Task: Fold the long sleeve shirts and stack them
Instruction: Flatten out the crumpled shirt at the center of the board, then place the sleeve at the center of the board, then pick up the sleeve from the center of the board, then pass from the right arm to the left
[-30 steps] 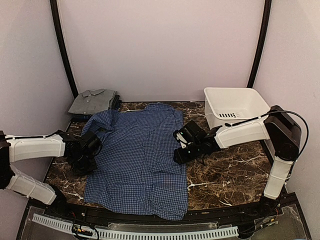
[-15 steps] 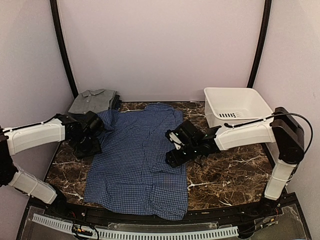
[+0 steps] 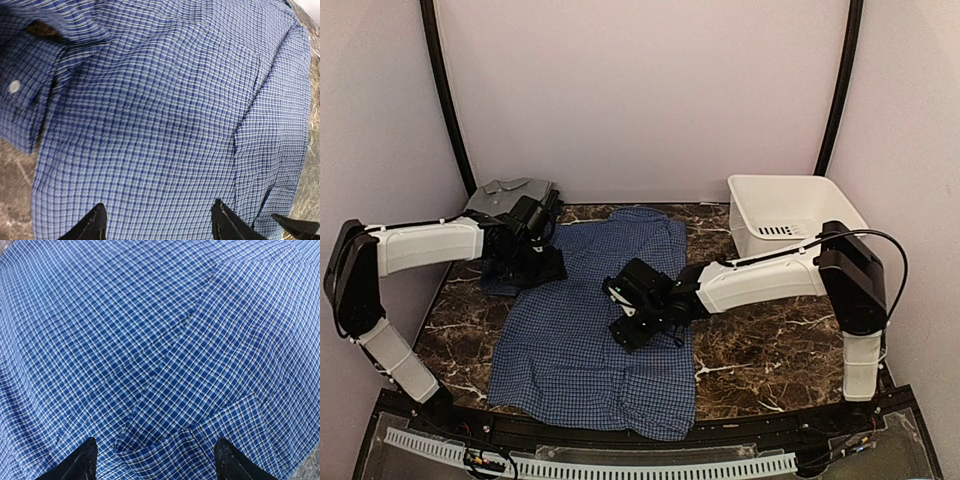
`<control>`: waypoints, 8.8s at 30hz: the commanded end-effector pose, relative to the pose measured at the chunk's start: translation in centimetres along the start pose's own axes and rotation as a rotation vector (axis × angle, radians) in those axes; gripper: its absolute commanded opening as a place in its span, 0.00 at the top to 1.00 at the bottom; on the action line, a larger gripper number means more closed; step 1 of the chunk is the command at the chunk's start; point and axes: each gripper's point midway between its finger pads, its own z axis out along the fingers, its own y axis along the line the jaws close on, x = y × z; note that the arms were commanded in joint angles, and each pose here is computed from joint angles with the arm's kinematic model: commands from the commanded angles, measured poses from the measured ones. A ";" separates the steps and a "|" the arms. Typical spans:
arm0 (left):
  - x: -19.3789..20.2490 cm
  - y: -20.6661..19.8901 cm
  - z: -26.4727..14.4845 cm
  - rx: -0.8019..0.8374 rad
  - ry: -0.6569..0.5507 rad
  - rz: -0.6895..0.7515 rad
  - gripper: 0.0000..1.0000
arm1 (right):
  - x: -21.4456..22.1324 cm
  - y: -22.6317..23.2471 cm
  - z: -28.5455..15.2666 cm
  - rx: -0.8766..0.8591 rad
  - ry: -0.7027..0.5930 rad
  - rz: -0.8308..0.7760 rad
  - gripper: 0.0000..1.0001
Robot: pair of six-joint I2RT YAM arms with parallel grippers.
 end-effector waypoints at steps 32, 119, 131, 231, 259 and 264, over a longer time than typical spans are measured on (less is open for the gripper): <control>-5.8 7.8 10.7 -0.139 0.024 -0.097 0.31 | -8.3 -23.5 -20.7 0.450 -0.382 0.436 1.00; 17.9 -11.3 -0.9 0.399 0.519 0.444 0.57 | 11.7 -32.7 -18.2 0.630 -0.152 0.794 1.00; 21.5 -12.5 -0.3 0.383 0.581 0.462 0.69 | 9.0 -32.4 -20.5 0.585 -0.268 0.769 1.00; 5.6 -26.2 -1.8 0.759 0.224 0.412 0.52 | 12.1 -21.6 -5.7 0.194 -0.077 0.740 0.45; 6.6 -24.4 -5.6 0.900 0.262 0.386 0.48 | -3.2 -11.4 -12.8 -0.184 -0.389 0.386 1.00; 6.3 -22.8 -6.4 0.873 0.249 0.357 0.47 | -4.8 -9.4 -12.9 -0.270 -0.413 0.357 1.00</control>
